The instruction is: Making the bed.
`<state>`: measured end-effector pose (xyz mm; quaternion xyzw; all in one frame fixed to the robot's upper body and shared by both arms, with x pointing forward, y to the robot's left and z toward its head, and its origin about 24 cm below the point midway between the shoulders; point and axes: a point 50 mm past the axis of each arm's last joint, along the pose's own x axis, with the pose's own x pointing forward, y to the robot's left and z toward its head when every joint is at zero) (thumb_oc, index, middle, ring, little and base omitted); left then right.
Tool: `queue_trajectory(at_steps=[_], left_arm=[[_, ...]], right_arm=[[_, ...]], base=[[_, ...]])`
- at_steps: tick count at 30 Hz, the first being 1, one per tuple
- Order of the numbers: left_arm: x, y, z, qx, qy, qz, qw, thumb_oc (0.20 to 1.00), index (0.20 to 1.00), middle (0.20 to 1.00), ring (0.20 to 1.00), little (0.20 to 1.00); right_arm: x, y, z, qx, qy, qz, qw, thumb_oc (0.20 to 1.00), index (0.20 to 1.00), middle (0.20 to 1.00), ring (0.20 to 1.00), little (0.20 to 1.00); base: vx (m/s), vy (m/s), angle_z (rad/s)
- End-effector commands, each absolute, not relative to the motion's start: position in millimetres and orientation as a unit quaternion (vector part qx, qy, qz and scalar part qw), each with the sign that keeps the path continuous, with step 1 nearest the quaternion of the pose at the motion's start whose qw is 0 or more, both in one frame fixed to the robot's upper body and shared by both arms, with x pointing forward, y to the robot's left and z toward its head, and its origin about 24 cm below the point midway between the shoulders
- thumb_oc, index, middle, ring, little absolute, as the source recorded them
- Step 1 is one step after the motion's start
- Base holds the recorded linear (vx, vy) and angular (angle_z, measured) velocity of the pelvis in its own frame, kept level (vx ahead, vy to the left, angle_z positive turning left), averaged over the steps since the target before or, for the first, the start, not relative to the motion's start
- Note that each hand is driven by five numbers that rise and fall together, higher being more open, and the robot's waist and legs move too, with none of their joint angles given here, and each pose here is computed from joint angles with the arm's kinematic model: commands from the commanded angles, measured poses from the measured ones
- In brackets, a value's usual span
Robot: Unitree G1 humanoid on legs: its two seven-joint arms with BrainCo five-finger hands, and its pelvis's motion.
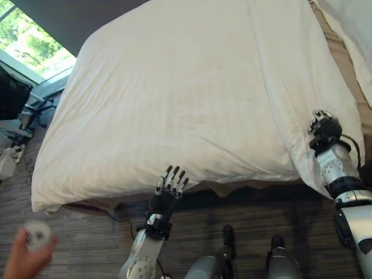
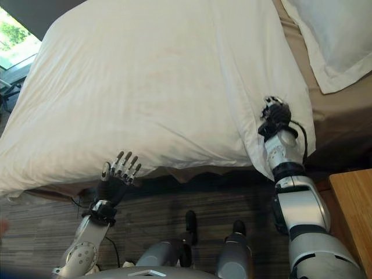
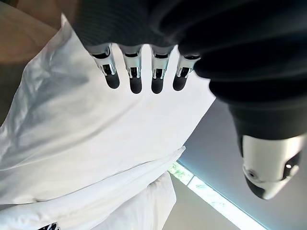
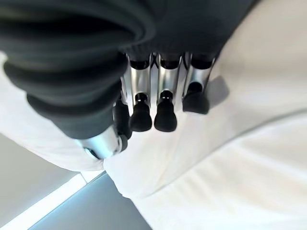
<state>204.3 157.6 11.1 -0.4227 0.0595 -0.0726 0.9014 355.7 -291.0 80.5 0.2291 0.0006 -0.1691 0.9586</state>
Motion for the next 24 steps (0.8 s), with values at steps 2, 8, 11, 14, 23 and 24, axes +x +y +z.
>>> queue_trajectory(at_steps=[2, 8, 11, 14, 23, 24], left_arm=[[222, 156, 31, -0.434, -0.004, -0.092, 0.896, 1.000, 1.000, 1.000, 1.000, 1.000], [215, 164, 19, -0.417, 0.007, -0.065, 0.907, 1.000, 1.000, 1.000, 1.000, 1.000], [210, 166, 8, -0.407, 0.029, -0.056, 0.911, 1.000, 1.000, 1.000, 1.000, 1.000], [198, 168, -11, -0.370, 0.080, -0.047, 0.924, 1.000, 1.000, 1.000, 1.000, 1.000], [161, 164, -50, -0.302, 0.189, -0.056, 0.933, 1.000, 1.000, 1.000, 1.000, 1.000], [157, 166, -52, -0.248, 0.199, -0.075, 0.945, 1.000, 1.000, 1.000, 1.000, 1.000]], right_arm=[[248, -284, -68, 0.299, 0.227, -0.263, 0.889, 0.200, 0.200, 0.200, 0.200, 0.200], [125, -261, -140, 0.331, 0.357, -0.315, 0.815, 0.200, 0.200, 0.200, 0.200, 0.200], [123, -253, -136, 0.325, 0.344, -0.279, 0.836, 0.200, 0.200, 0.200, 0.200, 0.200], [149, -251, -112, 0.276, 0.295, -0.208, 0.891, 0.200, 0.200, 0.200, 0.200, 0.200], [199, -240, -21, 0.141, 0.103, -0.047, 0.983, 1.000, 1.000, 1.000, 1.000, 1.000], [197, -236, -16, 0.139, 0.088, -0.043, 0.985, 1.000, 1.000, 1.000, 1.000, 1.000]], base=[[0.05, -0.019, -0.05], [0.03, -0.006, -0.06], [0.00, 0.009, -0.22], [-0.01, 0.013, -0.17], [0.01, 0.027, -0.07], [0.04, 0.047, 0.11]])
